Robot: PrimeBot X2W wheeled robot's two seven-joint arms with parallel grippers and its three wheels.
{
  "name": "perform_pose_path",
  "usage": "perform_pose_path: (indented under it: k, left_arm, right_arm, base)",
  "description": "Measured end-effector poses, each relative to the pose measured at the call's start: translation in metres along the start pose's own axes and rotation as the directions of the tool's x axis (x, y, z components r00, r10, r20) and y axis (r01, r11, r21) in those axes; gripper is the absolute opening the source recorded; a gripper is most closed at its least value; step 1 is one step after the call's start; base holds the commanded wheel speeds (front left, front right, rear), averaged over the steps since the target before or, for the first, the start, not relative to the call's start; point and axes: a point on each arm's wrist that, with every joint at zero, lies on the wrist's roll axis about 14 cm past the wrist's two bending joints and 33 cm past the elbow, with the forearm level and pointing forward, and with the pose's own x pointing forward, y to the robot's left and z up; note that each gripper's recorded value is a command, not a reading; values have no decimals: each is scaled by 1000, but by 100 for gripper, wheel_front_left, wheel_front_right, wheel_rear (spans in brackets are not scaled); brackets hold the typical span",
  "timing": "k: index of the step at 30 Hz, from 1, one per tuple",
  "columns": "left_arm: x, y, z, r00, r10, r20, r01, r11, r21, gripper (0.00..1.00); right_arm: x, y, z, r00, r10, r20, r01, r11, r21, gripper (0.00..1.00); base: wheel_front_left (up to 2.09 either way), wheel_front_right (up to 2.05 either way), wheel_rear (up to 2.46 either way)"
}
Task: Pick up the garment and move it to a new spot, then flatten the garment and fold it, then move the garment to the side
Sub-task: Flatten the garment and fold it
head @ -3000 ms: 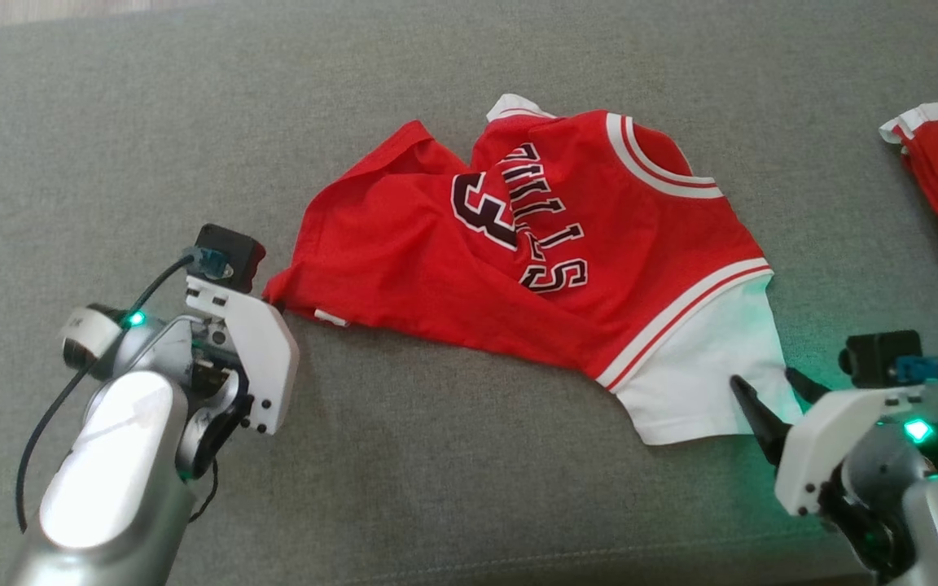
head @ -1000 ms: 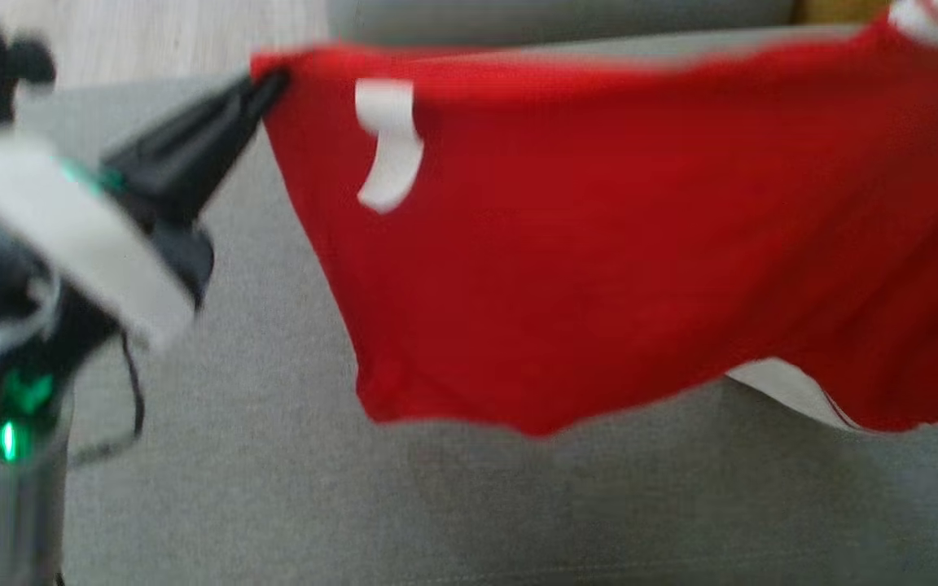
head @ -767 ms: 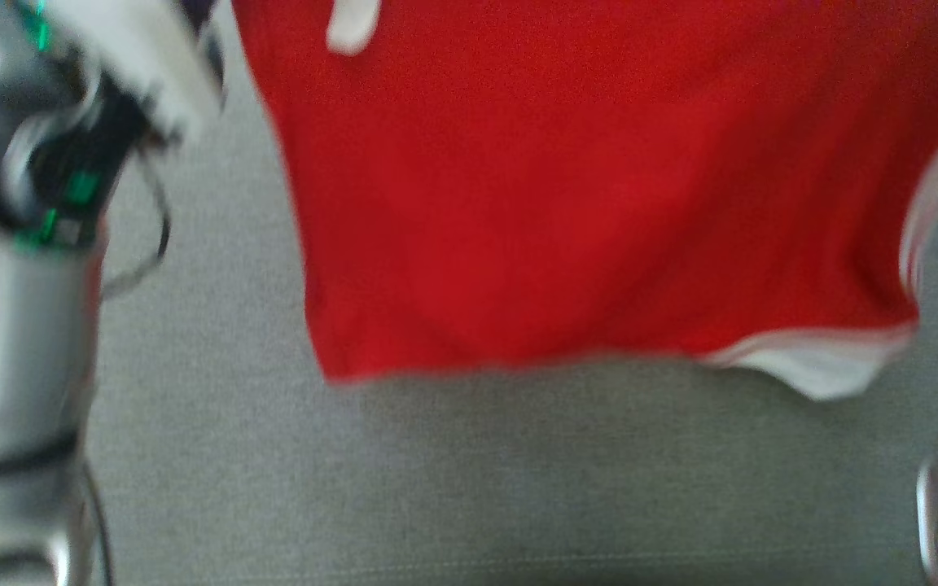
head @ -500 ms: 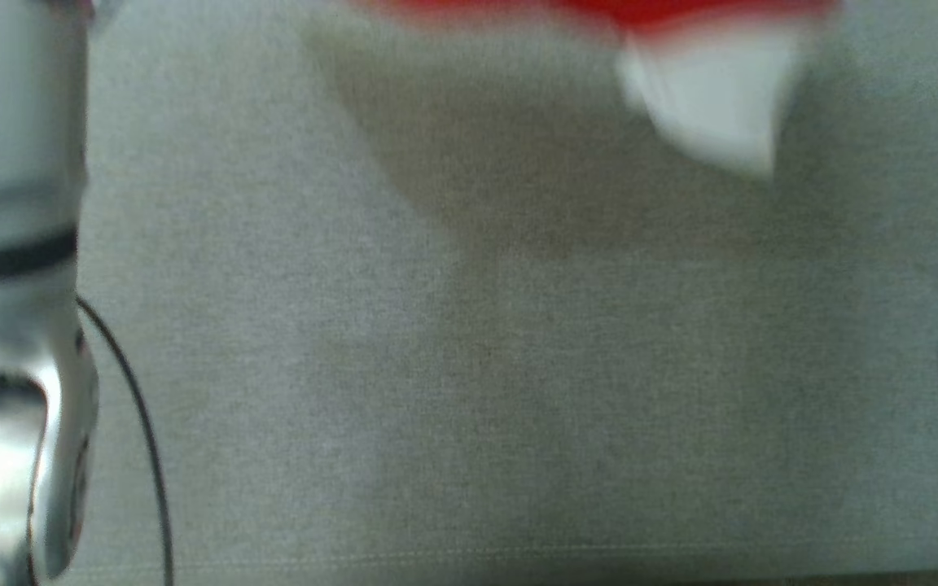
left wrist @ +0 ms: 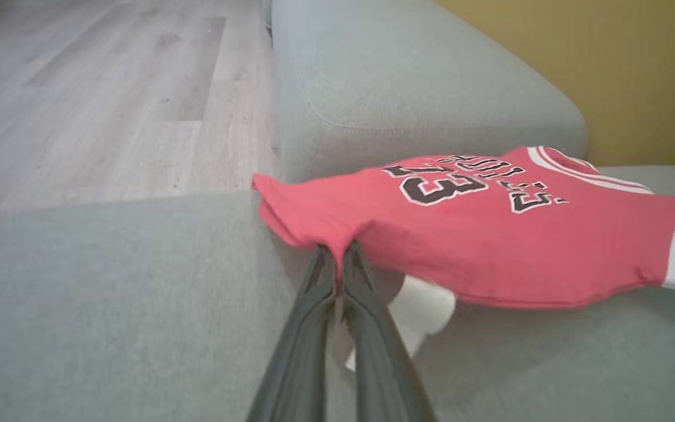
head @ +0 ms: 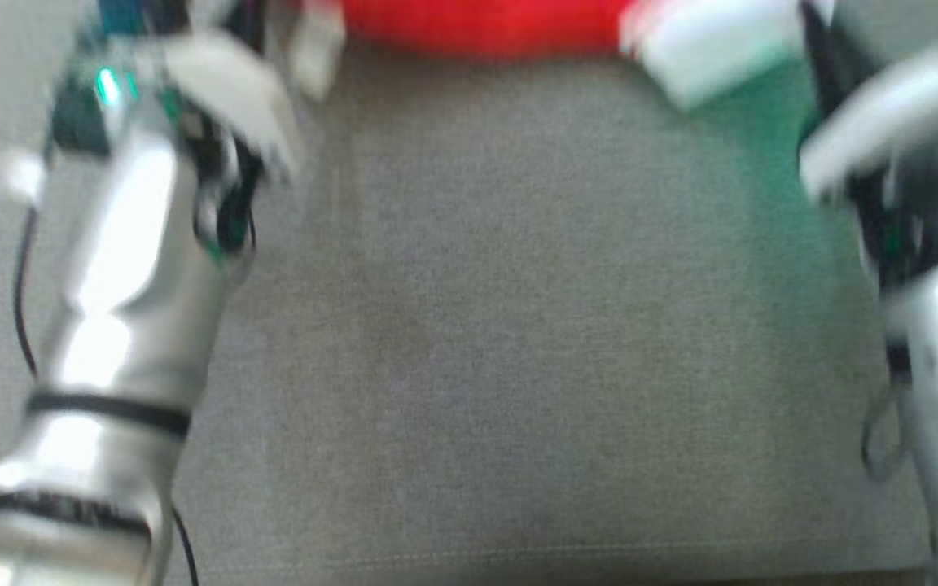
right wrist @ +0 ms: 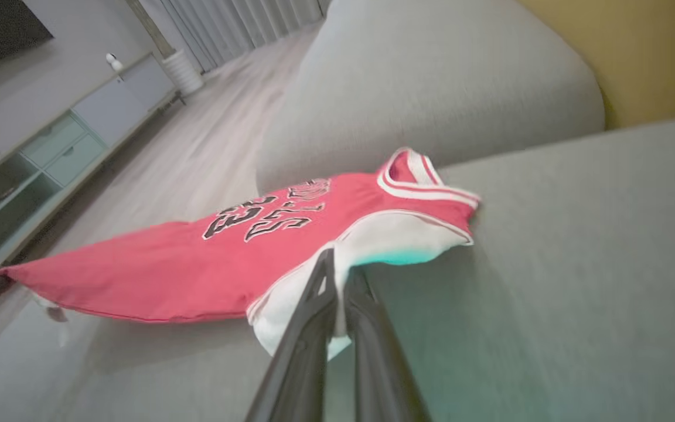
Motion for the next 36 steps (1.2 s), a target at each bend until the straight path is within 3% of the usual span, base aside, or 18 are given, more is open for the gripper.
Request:
perform_pose_path:
  k: [5, 12, 21, 25, 28, 36]
  left_arm:
    - [-49, -5, -37, 999, -22, -47, 20, 999, -37, 0]
    - [-164, -9, -115, 977, 17, -211, -47, 989, -137, 0]
    - [-274, -29, -122, 958, 45, -284, -134, 944, -301, 0]
    - [-271, -30, -110, 955, 18, -296, -117, 941, -319, 0]
    - [-251, -30, -97, 957, -11, -289, -92, 936, -340, 0]
    - [-180, -11, -58, 973, -14, -229, -45, 967, -252, 0]
  right_arm:
    - [-64, -9, -53, 994, -8, -113, 14, 998, 59, 0]
    - [-170, -7, -110, 968, -38, -246, 73, 988, 137, 0]
    - [-272, 11, -143, 934, -100, -344, 191, 951, 244, 0]
    - [-262, 4, -134, 924, -119, -363, 206, 956, 211, 0]
    - [-231, 6, -119, 931, -87, -354, 167, 965, 201, 0]
    - [-145, -4, -76, 932, -68, -356, 96, 993, 63, 0]
  base:
    - [0, 0, 0]
    - [0, 0, 0]
    - [0, 0, 0]
    - [0, 0, 0]
    - [0, 0, 0]
    - [0, 0, 0]
